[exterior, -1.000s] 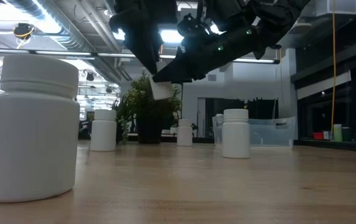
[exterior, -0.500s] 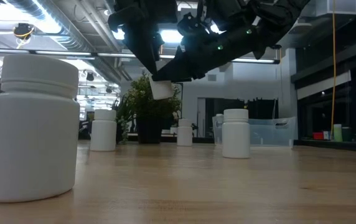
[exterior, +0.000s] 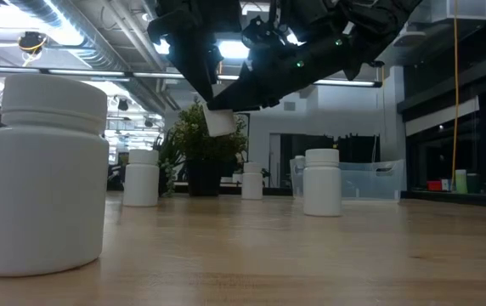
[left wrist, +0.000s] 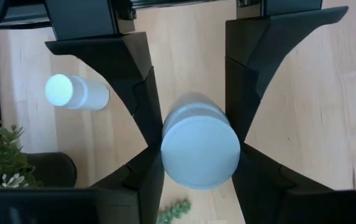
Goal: Pick and place pill bottles into a basket
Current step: Put the white pill bottle into the transparent bin
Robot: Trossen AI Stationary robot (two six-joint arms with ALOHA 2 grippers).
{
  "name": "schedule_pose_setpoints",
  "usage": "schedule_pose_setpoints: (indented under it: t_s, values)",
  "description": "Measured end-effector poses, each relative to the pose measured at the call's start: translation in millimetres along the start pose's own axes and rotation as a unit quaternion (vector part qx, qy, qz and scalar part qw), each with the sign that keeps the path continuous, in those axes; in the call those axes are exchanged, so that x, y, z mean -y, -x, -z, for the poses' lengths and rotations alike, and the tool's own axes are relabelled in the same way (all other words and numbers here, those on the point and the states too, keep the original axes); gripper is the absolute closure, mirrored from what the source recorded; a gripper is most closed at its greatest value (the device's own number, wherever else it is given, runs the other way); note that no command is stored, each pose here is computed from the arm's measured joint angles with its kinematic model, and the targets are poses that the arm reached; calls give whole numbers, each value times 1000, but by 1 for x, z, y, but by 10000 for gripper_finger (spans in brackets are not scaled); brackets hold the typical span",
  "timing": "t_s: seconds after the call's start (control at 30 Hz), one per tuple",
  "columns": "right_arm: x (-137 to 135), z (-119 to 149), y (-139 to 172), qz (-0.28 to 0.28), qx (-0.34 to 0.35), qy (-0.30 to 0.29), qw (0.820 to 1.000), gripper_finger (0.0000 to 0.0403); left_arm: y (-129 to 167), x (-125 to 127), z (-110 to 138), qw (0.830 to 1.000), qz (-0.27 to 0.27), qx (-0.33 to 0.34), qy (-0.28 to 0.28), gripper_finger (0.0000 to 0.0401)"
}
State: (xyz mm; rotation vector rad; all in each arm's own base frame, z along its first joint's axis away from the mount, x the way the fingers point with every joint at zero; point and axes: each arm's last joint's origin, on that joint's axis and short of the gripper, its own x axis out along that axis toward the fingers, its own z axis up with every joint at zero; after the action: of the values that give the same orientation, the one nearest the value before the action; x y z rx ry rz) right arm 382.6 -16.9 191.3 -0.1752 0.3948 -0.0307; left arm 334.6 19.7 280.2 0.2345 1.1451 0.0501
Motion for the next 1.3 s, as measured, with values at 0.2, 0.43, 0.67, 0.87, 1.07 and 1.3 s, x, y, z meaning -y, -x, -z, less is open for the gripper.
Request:
schedule_pose_setpoints:
  t_s: [0.2,0.43,0.67,0.87,1.07,1.3]
  values:
    - [0,0,0,1,-2,17,1000,229,0,0,0,1000,-2,-2,-7,186]
    - [0,-2,0,0,4,19,1000,229,9,-1,1,999,2,-23,-32,183]
    - [-2,5,0,-9,-22,19,1000,230,33,-6,5,998,-13,-30,-49,192]
    - [-1,1,1,-7,-11,29,999,230,58,-12,14,1000,-17,-4,-23,204]
    - [0,-7,11,-30,-3,30,999,230,83,-21,23,999,-6,41,0,223]
    - [4,-12,23,-24,2,43,999,230,89,-29,49,997,-19,76,17,282]
